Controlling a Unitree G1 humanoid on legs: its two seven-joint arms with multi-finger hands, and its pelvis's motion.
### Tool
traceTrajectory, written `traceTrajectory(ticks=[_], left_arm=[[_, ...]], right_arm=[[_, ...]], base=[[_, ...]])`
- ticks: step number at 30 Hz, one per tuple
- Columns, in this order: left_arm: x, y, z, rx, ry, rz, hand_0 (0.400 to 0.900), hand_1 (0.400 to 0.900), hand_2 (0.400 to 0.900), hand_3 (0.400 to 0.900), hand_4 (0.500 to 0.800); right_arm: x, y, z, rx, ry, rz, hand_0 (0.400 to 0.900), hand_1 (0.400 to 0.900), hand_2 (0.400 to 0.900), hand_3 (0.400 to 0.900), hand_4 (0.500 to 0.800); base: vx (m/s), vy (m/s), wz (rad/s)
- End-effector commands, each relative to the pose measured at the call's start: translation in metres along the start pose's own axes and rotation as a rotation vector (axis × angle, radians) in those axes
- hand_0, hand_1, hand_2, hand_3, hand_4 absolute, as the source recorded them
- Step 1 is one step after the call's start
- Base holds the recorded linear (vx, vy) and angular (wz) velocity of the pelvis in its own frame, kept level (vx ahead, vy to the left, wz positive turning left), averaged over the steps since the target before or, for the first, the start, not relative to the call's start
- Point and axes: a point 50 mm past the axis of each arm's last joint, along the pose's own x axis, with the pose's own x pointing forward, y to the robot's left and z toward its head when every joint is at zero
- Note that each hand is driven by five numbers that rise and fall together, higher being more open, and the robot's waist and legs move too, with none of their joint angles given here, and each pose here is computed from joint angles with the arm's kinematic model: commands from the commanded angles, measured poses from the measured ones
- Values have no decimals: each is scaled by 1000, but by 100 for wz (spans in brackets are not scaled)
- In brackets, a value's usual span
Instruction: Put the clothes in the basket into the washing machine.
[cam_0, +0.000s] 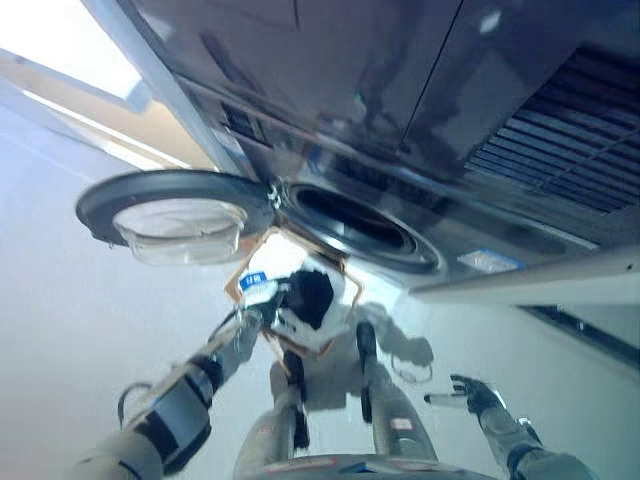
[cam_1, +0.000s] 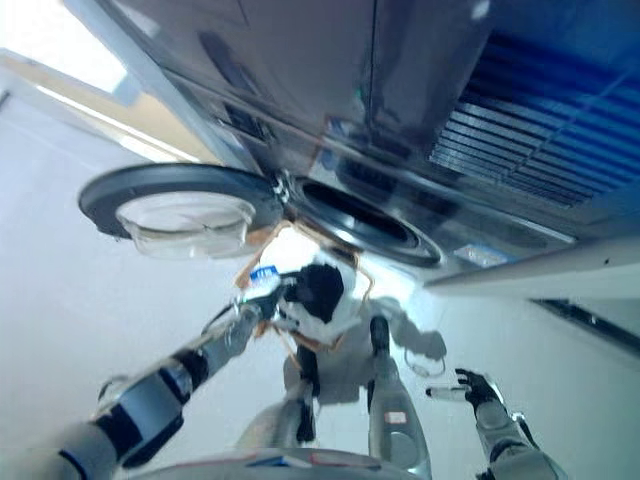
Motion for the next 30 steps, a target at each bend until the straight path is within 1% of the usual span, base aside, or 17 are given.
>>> traceTrajectory(ticks=[1,5,7,11,13,19,22,27,30], left_arm=[[7,30,3,15,-20,132,900,900,900,900,800],[13,66,7,51,-35,240,900,900,900,900,800],[14,81,9,103,-49,286,900,900,900,900,800],[17,109,15,247,-66,342,900,900,900,900,800],[18,120,16,264,-64,370,900,900,900,900,800],[17,153,21,347,-67,430,900,900,900,900,800],[16,168,26,354,-73,465,900,900,900,900,800],[15,186,29,377,-61,477,900,900,900,900,800],[14,190,28,386,-56,463,900,900,900,900,800]], right_arm=[[-4,-24,-19,36,35,-107,900,900,900,900,800],[-5,-27,-20,66,17,-131,900,900,900,900,800],[-5,-29,-16,77,-6,-143,900,900,900,900,800],[-3,-34,-4,103,-52,-173,900,900,900,900,800],[-2,-35,2,119,-77,-180,900,900,900,900,800],[-4,-48,5,162,-104,-219,900,900,900,900,800],[-3,-45,7,174,-117,-212,900,900,900,900,800],[0,-43,21,164,-137,-200,900,900,900,900,800],[-1,-48,13,121,-102,-199,900,900,900,900,800]], base=[[-88,4,-3],[-83,8,-3],[-61,21,-15],[-42,7,-13],[-30,14,-11],[37,9,-6],[2,-10,5],[2,8,-2],[20,3,3]])
